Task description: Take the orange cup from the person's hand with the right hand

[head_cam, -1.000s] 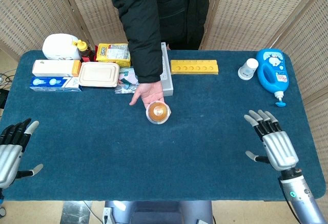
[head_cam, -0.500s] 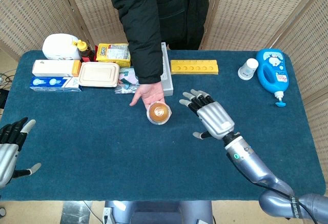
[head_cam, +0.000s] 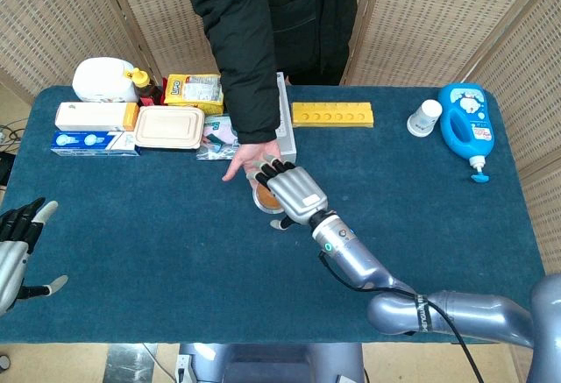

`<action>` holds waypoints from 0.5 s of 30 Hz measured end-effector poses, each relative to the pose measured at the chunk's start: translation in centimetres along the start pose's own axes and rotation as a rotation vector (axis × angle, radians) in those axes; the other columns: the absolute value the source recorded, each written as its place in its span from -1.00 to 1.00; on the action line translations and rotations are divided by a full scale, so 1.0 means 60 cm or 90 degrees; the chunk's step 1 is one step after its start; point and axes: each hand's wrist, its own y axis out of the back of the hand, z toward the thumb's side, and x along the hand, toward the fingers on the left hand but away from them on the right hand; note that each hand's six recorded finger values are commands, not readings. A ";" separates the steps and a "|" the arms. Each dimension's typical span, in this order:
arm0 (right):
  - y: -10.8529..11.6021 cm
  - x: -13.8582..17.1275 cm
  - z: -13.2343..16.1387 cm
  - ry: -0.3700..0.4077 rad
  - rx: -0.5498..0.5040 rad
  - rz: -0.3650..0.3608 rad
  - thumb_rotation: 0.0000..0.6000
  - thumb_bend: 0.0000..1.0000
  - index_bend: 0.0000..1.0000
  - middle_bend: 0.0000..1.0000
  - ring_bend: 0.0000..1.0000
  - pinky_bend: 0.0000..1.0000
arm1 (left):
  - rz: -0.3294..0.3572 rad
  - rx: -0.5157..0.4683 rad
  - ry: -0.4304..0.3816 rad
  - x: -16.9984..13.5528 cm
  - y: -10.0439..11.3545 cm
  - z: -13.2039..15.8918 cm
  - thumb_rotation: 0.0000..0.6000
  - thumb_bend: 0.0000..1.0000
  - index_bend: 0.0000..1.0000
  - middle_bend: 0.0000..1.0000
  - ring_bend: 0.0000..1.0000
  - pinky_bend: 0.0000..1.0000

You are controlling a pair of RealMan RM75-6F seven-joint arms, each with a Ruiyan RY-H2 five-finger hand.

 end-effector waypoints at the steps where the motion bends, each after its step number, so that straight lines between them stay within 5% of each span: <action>1: -0.003 -0.006 0.001 -0.004 0.000 0.002 1.00 -0.55 -0.54 -0.66 -0.80 -0.50 | 0.000 -0.001 0.000 0.000 0.001 0.000 1.00 -0.95 -1.00 -1.00 -1.00 -0.97; 8: -0.009 -0.026 -0.006 -0.024 0.016 -0.038 1.00 -0.32 -0.13 -0.24 -0.31 0.08 | 0.002 -0.008 0.004 0.002 0.005 -0.006 1.00 -0.95 -1.00 -1.00 -1.00 -0.97; 15: -0.003 -0.023 -0.010 -0.015 0.016 -0.100 1.00 -0.14 0.05 -0.05 -0.09 0.26 | -0.001 -0.007 0.003 0.002 0.003 -0.004 1.00 -0.95 -1.00 -1.00 -1.00 -0.97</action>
